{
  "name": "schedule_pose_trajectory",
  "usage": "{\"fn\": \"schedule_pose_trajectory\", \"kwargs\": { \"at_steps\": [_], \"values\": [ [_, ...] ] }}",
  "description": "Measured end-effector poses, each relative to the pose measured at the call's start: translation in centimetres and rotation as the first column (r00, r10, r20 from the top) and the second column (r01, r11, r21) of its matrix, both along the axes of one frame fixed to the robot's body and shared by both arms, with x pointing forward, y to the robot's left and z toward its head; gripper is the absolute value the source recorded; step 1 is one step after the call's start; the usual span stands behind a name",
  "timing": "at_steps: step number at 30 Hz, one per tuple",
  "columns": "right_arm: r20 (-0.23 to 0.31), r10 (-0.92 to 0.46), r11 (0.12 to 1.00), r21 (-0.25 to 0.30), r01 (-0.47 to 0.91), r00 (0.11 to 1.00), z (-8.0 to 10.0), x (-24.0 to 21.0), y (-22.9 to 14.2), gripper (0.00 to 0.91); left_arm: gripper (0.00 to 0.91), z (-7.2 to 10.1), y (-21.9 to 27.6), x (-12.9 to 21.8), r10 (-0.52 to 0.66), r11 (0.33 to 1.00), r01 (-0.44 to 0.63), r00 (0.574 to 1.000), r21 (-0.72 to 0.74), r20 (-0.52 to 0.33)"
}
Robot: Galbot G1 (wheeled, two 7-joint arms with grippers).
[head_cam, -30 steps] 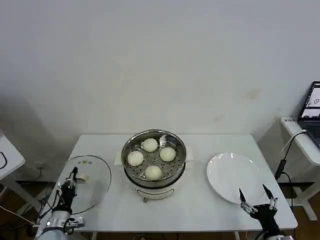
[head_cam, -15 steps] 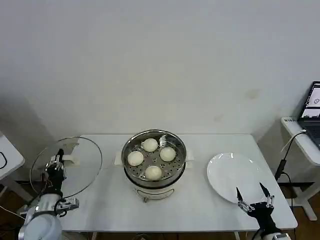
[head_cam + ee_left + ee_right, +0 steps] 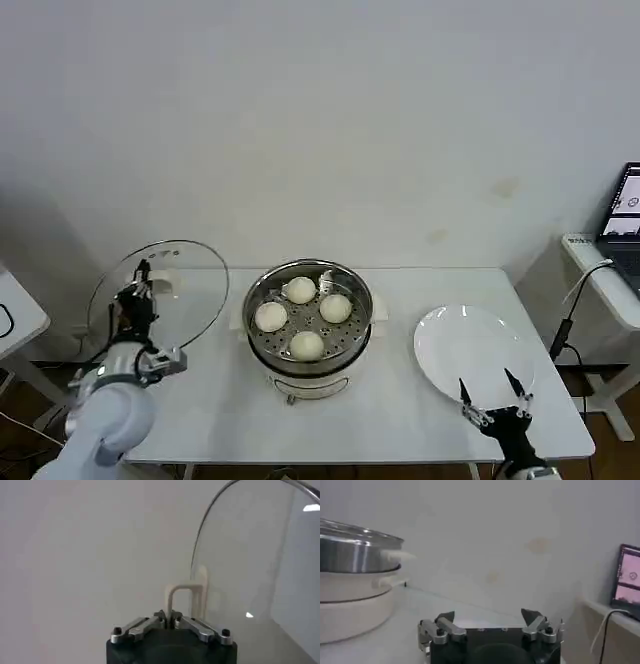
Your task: Take steamed baozi put them in steamer then cover it.
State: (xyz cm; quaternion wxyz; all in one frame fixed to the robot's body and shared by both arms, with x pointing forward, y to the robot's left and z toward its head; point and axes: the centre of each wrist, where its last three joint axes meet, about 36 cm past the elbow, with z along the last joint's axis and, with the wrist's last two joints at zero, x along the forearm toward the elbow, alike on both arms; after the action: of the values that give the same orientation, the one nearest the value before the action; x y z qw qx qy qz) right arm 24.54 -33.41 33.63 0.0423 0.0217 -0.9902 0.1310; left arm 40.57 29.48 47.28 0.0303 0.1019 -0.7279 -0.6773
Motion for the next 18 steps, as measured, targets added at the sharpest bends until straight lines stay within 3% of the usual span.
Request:
{"fn": "schedule_pose_trajectory", "kwargs": {
  "at_steps": [18],
  "values": [
    [-0.018, -0.008, 1.0, -0.012, 0.008, 1.0, -0.6, -0.7, 2.7, 0.907, 0.0, 0.9, -9.8, 4.1, -0.083, 0.995, 0.081, 0.996, -0.061, -0.033]
  ]
}}
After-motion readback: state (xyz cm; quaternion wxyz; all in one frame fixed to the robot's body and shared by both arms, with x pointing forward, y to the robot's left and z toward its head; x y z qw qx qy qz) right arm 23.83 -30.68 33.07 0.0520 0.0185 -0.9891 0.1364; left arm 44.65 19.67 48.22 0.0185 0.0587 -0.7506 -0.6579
